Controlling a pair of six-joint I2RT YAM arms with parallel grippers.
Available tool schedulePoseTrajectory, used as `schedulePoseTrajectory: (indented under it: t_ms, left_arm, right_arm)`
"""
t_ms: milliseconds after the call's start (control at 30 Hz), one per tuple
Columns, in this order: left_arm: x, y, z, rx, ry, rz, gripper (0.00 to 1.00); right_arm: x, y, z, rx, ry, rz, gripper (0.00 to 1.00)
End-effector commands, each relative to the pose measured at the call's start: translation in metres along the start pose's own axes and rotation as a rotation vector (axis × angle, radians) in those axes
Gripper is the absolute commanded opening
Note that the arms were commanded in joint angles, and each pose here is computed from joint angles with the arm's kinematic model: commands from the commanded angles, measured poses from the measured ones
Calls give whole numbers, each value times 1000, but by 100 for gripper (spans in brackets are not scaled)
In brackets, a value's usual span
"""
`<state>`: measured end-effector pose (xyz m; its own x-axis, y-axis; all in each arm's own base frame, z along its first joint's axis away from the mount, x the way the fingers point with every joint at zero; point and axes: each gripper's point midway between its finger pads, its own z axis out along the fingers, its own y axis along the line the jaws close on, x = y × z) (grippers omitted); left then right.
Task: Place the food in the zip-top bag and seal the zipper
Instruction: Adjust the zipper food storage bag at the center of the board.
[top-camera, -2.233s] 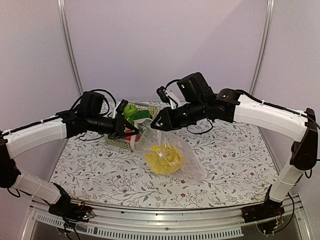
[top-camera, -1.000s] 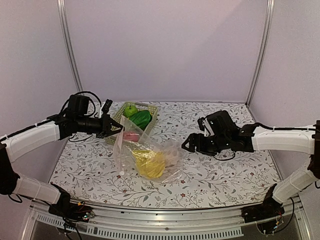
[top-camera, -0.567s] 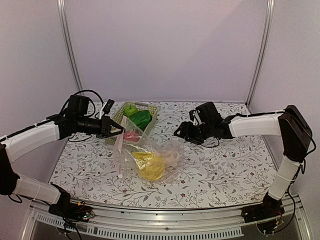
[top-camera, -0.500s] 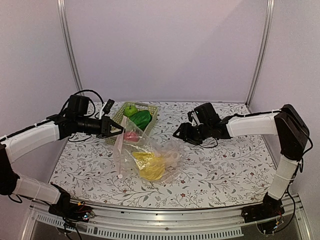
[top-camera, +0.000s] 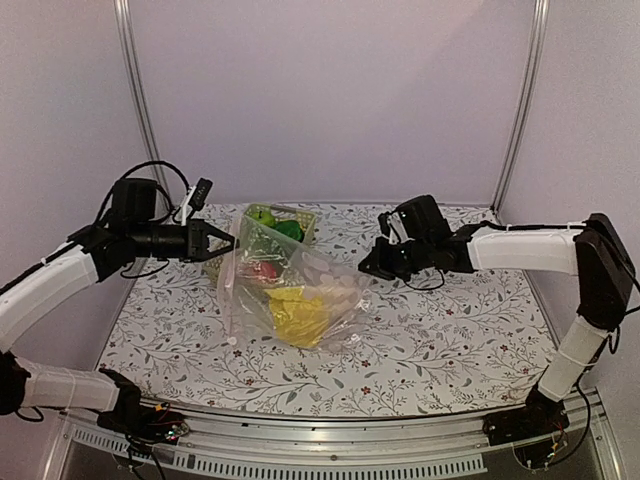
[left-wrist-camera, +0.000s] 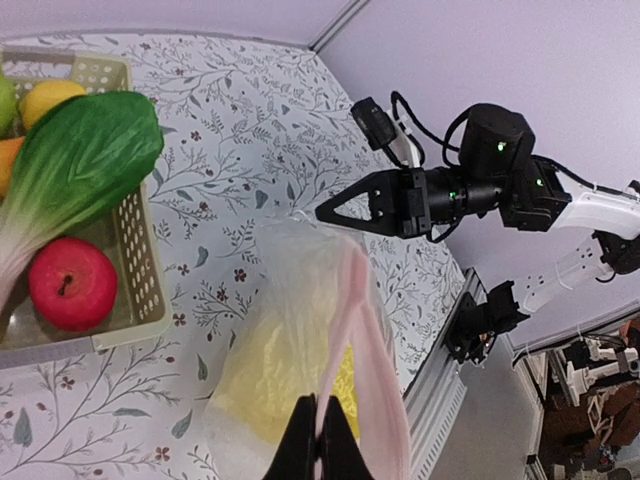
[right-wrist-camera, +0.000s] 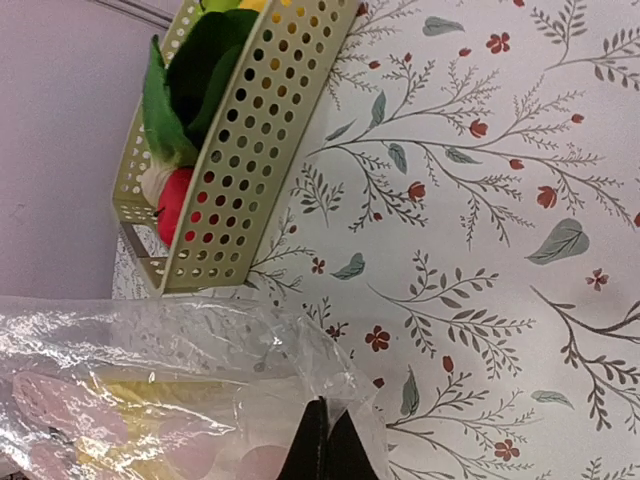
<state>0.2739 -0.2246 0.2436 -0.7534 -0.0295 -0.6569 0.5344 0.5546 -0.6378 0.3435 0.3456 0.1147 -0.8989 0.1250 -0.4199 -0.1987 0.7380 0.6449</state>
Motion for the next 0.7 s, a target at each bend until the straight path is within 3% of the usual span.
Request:
schedulePoseTrajectory:
  t_ms: [0,133,400,500,667]
  left_arm:
    - [-47,-46,-44,25,-185,138,0]
    - [-54,-61,-59,39,-230,168,0]
    - [-48,-43,-57,-29,-243,156,0]
    - [-43,-48,-49,42,-243,151,0]
    - [-18,-48,-17,118,-145,126,0]
  right_arm:
    - [-42,51,-92,-29,-218,-117,0]
    - [-51,75,-151,-46,-334,-194,0]
    - [-41,75,-190,-125,-439,-174,0]
    - [-36,75,-194,-157,-467,-156,0]
    - [-9,90,-144,-57,-326,-265,0]
